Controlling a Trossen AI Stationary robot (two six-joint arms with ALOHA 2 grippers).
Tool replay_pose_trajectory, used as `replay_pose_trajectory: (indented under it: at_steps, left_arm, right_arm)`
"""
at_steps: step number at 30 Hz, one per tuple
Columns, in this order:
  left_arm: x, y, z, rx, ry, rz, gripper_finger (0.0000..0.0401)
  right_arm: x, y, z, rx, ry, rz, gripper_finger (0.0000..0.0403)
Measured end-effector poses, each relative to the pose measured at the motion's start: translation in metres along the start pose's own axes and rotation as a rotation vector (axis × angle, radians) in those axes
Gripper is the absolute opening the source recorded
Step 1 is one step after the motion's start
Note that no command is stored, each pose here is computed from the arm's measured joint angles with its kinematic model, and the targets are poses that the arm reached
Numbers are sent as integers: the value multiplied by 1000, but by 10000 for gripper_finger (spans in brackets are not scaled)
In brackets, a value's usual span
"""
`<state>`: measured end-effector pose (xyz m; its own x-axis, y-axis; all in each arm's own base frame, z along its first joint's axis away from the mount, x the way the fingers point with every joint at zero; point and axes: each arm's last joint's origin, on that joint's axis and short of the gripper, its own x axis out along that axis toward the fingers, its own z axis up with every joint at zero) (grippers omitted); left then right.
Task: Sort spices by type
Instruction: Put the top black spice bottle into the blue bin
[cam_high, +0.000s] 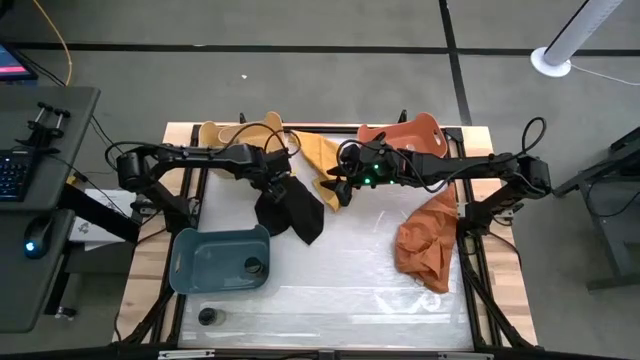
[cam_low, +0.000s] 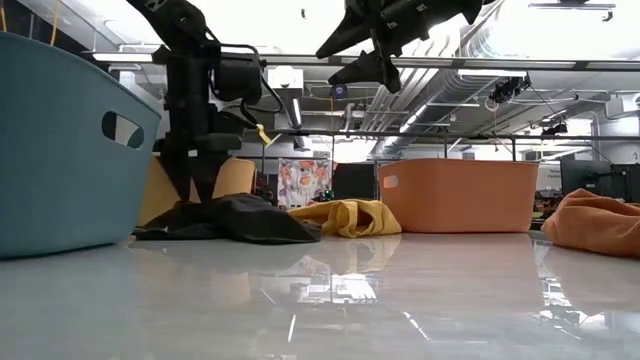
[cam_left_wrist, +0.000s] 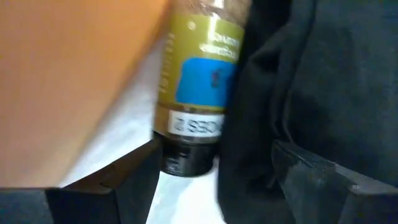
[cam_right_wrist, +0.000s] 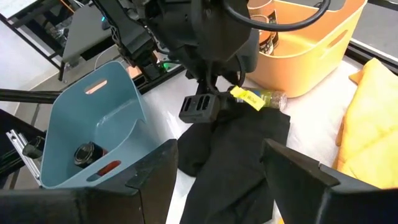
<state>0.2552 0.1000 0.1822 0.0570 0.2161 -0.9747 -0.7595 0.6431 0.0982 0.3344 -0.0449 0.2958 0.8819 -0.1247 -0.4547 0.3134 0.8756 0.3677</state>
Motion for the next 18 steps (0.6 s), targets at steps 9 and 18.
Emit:
replay_pose_trajectory:
  at_steps: [9, 18]
  left_arm:
    - [-2, -10, -3, -104, -4, -46, 288]
    - [-7, -34, -17, -104, 37, -132, 288]
  right_arm:
    - [0, 0, 0, 0, 0, 0, 227]
    - [0, 0, 0, 0, 0, 0, 227]
